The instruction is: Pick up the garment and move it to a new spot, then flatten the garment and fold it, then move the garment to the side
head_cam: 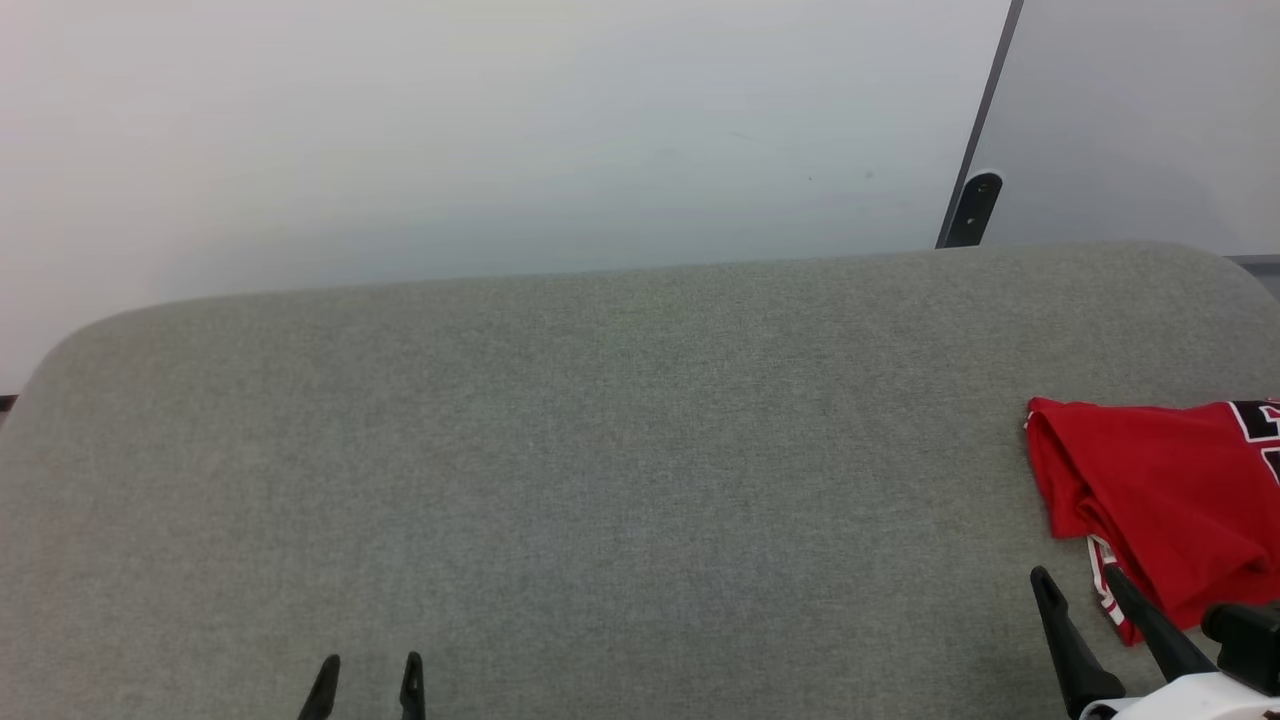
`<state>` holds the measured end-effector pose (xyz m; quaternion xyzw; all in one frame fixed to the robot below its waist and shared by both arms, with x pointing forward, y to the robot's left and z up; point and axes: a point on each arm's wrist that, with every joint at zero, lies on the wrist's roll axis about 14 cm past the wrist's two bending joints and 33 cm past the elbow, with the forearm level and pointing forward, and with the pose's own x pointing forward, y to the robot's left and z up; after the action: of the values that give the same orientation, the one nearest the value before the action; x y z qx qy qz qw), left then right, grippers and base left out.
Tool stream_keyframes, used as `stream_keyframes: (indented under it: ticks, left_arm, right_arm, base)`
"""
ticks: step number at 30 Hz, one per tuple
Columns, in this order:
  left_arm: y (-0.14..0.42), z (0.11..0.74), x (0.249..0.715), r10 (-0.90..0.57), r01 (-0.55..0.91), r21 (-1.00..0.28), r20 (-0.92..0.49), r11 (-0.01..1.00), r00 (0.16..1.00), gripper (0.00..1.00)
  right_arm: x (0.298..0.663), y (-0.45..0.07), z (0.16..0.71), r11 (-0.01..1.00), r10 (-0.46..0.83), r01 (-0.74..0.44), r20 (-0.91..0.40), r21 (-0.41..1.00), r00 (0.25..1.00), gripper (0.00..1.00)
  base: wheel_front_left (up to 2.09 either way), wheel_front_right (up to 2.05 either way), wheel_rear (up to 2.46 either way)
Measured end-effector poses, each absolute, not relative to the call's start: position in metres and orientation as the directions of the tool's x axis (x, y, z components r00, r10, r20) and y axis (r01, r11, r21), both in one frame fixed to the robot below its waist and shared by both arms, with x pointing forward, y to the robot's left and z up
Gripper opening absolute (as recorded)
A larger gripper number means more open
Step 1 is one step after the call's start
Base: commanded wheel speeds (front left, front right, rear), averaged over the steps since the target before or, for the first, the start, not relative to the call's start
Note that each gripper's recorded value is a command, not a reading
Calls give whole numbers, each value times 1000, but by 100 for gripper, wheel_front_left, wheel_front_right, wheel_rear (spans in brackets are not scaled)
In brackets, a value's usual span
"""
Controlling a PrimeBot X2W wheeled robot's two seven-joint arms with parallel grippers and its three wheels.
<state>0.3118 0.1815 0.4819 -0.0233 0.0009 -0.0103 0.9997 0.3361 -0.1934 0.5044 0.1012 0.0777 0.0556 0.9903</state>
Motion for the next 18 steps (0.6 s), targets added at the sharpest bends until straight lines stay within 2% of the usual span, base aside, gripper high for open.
stream_keyframes:
  ticks: [18]
  left_arm:
    - [180,482,315,-20,20,-47,-1,999,1000,100]
  right_arm:
    - [336,-190,503,972,133,-100,-147,213,980,100]
  base:
    - [0,0,0]
